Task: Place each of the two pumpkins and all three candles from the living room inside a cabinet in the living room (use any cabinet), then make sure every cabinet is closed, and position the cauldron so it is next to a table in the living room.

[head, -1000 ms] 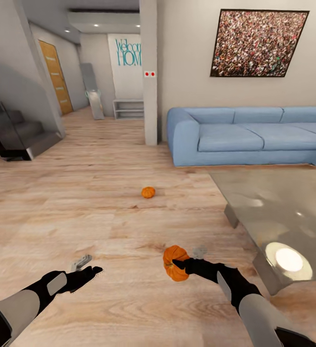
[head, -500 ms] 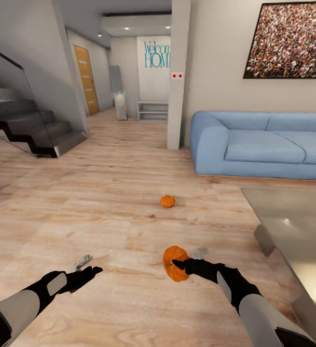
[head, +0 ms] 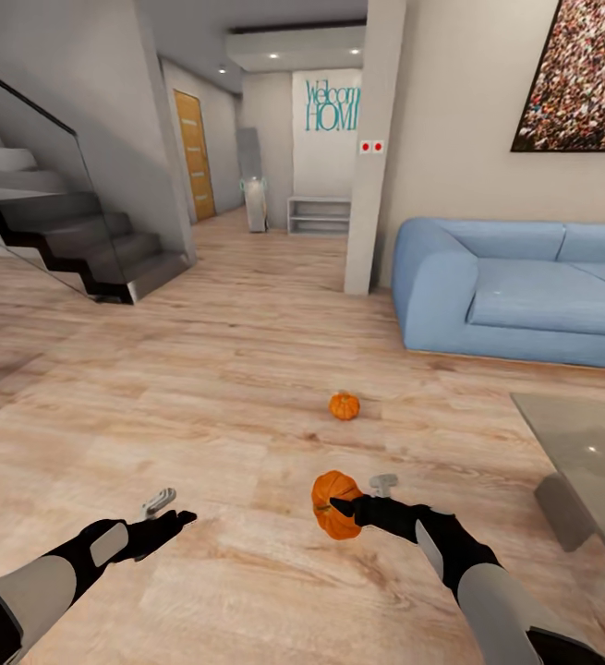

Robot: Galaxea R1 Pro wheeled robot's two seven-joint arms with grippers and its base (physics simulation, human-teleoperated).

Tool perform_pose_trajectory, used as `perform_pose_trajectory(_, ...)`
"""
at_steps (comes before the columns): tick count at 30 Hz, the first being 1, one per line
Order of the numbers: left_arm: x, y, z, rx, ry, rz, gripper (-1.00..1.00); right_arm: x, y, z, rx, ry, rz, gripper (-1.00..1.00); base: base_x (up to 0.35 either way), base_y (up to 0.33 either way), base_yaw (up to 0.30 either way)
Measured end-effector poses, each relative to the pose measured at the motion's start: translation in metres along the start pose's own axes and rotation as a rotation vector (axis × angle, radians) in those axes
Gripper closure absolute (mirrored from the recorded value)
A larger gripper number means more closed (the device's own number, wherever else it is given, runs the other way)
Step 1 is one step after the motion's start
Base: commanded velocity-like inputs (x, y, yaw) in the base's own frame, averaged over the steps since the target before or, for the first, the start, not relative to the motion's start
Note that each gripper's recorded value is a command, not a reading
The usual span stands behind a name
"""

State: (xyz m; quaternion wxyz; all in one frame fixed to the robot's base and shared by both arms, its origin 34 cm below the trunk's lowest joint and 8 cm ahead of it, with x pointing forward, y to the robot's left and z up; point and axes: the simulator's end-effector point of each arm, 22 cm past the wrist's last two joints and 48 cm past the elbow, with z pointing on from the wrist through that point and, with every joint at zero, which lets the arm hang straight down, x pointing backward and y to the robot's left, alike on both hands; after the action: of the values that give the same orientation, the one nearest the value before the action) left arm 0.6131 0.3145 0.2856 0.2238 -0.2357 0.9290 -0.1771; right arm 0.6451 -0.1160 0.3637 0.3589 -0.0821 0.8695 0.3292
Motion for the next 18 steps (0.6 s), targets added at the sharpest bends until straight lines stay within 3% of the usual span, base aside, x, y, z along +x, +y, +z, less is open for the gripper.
perform_pose_trajectory(4,0.001,0.0,0.001,0.0,0.002,0.0,-1.0,0.002,-0.001,0.001,0.003,0.006,0.003,1.0,0.337,0.0,0.024)
perform_pose_trajectory(18,0.007,0.007,0.006,-0.011,0.016,-0.005,-1.0,0.012,-0.004,0.005,0.003,0.024,0.021,1.0,0.337,0.0,0.135)
